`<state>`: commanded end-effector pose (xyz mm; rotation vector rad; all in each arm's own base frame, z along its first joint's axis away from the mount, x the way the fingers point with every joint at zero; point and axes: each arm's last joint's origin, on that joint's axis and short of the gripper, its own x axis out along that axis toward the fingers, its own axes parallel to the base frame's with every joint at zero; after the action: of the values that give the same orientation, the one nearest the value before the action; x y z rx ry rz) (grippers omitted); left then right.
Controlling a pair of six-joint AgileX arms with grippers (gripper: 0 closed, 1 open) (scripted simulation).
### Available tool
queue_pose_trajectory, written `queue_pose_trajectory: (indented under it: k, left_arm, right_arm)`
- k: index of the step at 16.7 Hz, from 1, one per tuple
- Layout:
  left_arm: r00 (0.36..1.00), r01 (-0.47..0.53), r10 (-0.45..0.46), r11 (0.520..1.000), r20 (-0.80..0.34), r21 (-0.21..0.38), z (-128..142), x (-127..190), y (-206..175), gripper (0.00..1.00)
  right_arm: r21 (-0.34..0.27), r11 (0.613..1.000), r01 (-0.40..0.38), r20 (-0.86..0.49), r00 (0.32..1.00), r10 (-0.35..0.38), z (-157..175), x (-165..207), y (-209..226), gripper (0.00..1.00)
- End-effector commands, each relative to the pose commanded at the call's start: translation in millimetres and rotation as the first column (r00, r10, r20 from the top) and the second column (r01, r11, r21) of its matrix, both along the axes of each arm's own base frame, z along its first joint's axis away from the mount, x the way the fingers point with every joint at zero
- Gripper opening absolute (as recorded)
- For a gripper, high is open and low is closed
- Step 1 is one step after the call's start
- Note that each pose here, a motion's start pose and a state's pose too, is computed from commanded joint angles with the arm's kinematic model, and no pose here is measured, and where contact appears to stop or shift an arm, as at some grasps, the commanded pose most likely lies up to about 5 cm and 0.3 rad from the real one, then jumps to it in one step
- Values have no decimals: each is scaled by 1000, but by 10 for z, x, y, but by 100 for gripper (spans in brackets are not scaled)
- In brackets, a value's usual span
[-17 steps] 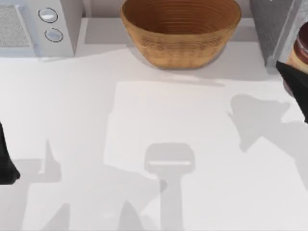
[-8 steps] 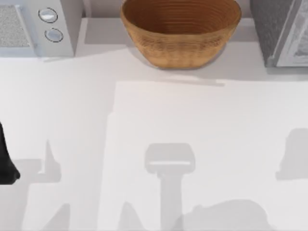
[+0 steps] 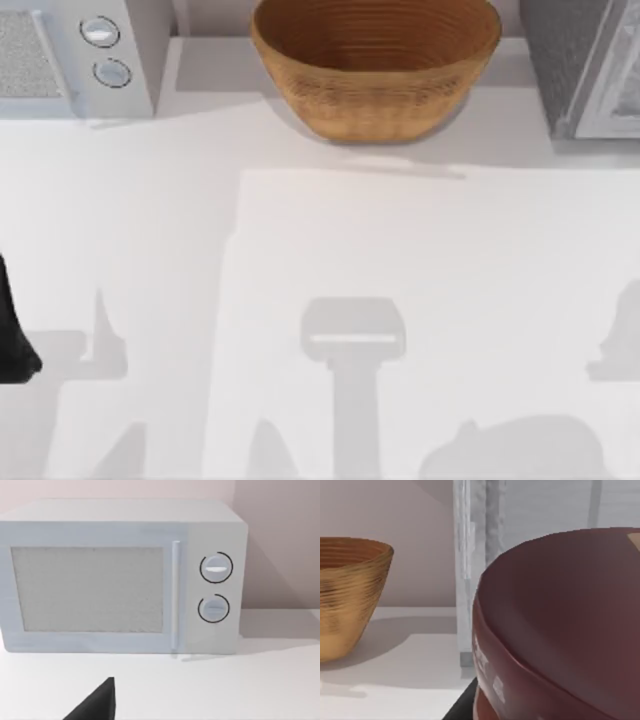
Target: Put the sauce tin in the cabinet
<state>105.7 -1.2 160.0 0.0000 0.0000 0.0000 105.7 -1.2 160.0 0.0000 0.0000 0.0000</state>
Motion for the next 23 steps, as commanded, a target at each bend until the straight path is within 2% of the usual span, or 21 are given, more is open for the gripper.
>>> queue_pose_trajectory:
  k: [4,7,13,19,23]
  left_arm:
    - [1000,0,0,1000,0,0,0,0,0,100]
    - [1000,0,0,1000,0,0,0,0,0,100]
    - [1000,0,0,1000,0,0,0,0,0,100]
    - [1000,0,0,1000,0,0,0,0,0,100]
    - [1000,0,0,1000,0,0,0,0,0,100]
  right_arm:
    - [3,1000,-2,-7,1000,2,78,1,5,0]
    - [8,1000,6,-27,1000,-6,386,11,13,0]
    - [15,1000,7,-46,999,-6,1560,208,78,0]
    - [13,1000,-1,-9,1000,1,2854,665,223,0]
    - [8,1000,-4,12,1000,3,3416,1012,345,0]
